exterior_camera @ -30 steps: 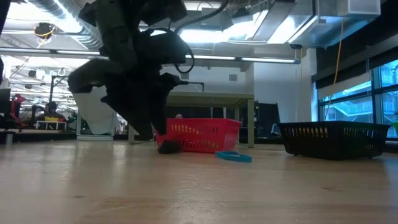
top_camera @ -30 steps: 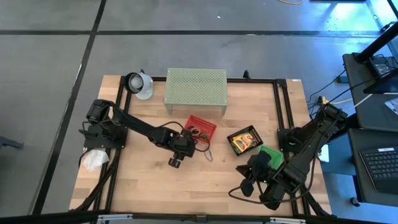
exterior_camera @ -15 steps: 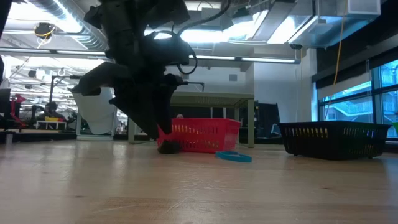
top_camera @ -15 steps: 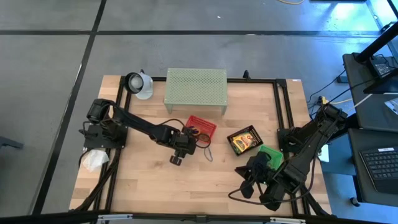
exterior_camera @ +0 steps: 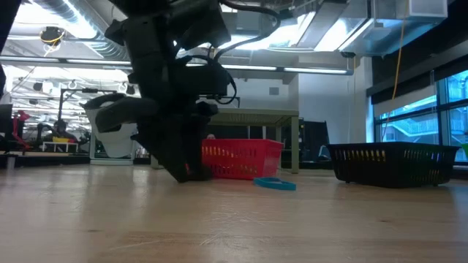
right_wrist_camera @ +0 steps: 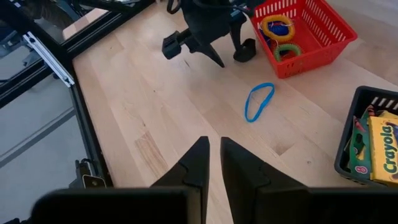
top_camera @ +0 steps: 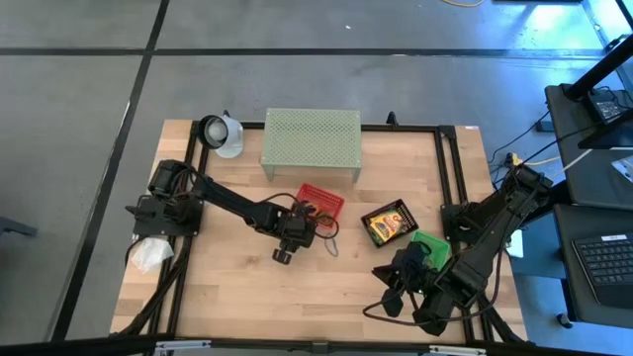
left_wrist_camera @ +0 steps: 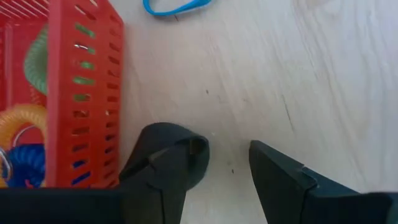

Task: Pick & Place Office Desk Supplies
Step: Put the black rubber band into the green bin

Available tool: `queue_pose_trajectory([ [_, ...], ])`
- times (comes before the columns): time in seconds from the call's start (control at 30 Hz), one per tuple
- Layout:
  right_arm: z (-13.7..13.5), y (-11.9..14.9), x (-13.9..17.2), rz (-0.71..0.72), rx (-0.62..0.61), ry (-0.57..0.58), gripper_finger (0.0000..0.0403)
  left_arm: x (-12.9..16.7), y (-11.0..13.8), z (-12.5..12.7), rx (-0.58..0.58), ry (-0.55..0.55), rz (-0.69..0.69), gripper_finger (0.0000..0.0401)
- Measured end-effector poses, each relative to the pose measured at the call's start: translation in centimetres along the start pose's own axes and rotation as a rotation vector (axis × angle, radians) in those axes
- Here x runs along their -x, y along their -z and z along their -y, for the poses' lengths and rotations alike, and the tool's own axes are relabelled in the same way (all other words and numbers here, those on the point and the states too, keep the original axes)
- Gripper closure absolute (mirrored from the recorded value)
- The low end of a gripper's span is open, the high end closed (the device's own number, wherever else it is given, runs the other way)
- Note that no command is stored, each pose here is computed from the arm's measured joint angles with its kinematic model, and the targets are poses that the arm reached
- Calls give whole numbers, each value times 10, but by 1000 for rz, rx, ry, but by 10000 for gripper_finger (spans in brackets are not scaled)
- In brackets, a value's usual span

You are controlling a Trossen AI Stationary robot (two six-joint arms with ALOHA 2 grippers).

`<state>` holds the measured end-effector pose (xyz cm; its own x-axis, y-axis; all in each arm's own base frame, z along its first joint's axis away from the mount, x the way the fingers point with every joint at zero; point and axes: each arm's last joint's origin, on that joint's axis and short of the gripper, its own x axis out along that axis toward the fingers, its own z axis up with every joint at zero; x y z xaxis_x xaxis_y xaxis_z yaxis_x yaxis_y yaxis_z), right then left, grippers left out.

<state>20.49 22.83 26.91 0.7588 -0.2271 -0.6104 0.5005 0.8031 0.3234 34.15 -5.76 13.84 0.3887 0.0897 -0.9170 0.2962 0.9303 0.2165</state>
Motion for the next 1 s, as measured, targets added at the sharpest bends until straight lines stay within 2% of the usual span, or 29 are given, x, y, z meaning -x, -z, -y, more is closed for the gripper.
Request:
queue_pose_trajectory([
  [0.17, -1, 0, 0, 1, -5, -5, 362, -1, -1, -2, 53, -4, 9, 270],
  [0.43, -1, 0, 0, 1, -10, -10, 362, -2, -1, -2, 102, -13, 17, 391],
  [0.8, -2, 0, 0, 2, -16, -17, 362, 2, -2, 12, 197, 60, 3, 398],
  [1.0, -6, -1, 0, 1, 27, -45, 362, 31, -9, 24, 264, 164, 85, 399],
])
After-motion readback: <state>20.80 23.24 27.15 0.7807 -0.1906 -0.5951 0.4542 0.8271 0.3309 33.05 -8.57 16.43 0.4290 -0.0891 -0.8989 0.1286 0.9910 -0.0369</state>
